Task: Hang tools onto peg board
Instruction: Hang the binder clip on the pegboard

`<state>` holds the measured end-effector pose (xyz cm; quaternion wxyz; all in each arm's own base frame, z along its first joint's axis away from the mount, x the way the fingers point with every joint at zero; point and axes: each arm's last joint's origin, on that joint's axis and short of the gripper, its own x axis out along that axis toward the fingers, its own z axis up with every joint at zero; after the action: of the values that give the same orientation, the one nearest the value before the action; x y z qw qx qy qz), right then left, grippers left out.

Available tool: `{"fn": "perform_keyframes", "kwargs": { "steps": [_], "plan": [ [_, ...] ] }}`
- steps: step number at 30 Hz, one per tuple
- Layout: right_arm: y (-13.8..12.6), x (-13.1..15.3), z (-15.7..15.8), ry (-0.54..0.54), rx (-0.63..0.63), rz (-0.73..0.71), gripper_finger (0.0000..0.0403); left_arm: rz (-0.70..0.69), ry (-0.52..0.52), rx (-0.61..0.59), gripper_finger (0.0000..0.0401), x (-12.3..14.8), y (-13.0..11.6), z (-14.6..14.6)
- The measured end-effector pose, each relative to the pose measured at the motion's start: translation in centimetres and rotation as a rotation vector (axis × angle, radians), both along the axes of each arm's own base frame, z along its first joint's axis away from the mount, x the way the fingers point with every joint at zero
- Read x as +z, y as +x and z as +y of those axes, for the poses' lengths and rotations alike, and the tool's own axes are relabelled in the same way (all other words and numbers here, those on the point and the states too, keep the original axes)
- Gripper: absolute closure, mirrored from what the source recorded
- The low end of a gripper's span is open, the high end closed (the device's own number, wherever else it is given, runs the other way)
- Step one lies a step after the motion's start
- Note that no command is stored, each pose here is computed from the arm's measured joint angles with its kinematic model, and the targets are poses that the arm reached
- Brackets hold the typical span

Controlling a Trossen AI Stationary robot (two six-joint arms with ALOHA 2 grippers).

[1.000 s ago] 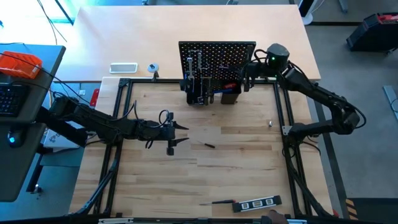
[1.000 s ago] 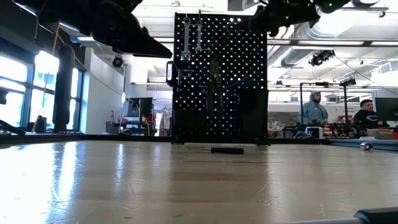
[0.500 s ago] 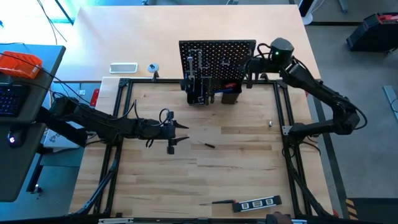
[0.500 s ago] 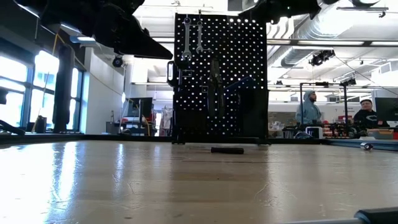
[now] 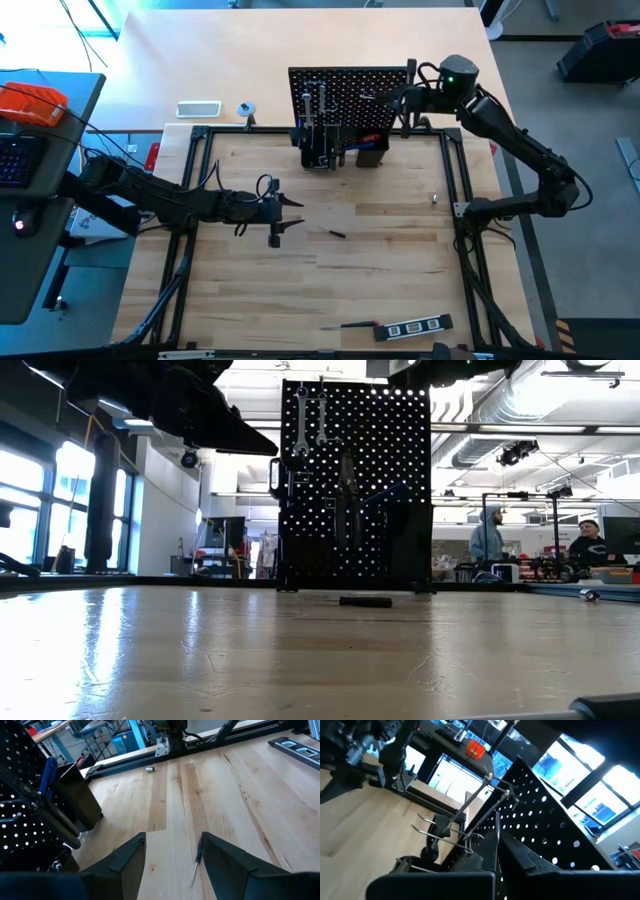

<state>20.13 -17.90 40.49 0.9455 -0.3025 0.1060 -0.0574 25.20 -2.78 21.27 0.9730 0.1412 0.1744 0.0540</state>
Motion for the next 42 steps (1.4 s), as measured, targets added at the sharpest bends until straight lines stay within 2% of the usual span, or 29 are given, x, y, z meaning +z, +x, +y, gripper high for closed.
{"fn": "perform_keyframes", "kwargs": {
  "steps": [7,11,18,25,28,31,37,42],
  "plan": [
    [0.4,-0.6,0.6,0.016,0.018,0.054,0.0403,0.006,-0.006,-0.015,0.0217,-0.3,-0.1,0.0],
    [0.8,-1.7,0.9,0.083,0.021,0.116,0.0403,0.004,-0.015,-0.014,0.0217,-0.6,-0.3,0.0],
    [2.3,-4.2,2.2,0.006,-0.008,0.189,0.0403,0.005,0.0,-0.019,0.0217,-0.6,-0.3,0.0],
    [3.6,-5.2,3.7,-0.06,-0.075,0.214,0.0403,0.007,0.001,-0.021,0.0217,-0.7,-0.3,-0.1],
    [3.8,-5.3,4.4,-0.023,-0.065,0.216,0.0403,0.007,0.018,-0.027,0.0217,-0.9,0.0,-0.1],
    [4.2,-5.8,5.8,0.045,-0.02,0.267,0.0403,-0.059,0.057,-0.031,0.0217,-0.7,0.7,0.1],
    [5.5,-6.6,9.8,0.173,0.167,0.308,0.0403,-0.198,0.14,-0.005,0.0217,-0.8,2.3,1.3],
    [6.4,-9.9,12.7,0.238,0.195,0.334,0.0403,-0.251,0.085,0.035,0.0217,-1.5,3.1,2.5]
  ]
}}
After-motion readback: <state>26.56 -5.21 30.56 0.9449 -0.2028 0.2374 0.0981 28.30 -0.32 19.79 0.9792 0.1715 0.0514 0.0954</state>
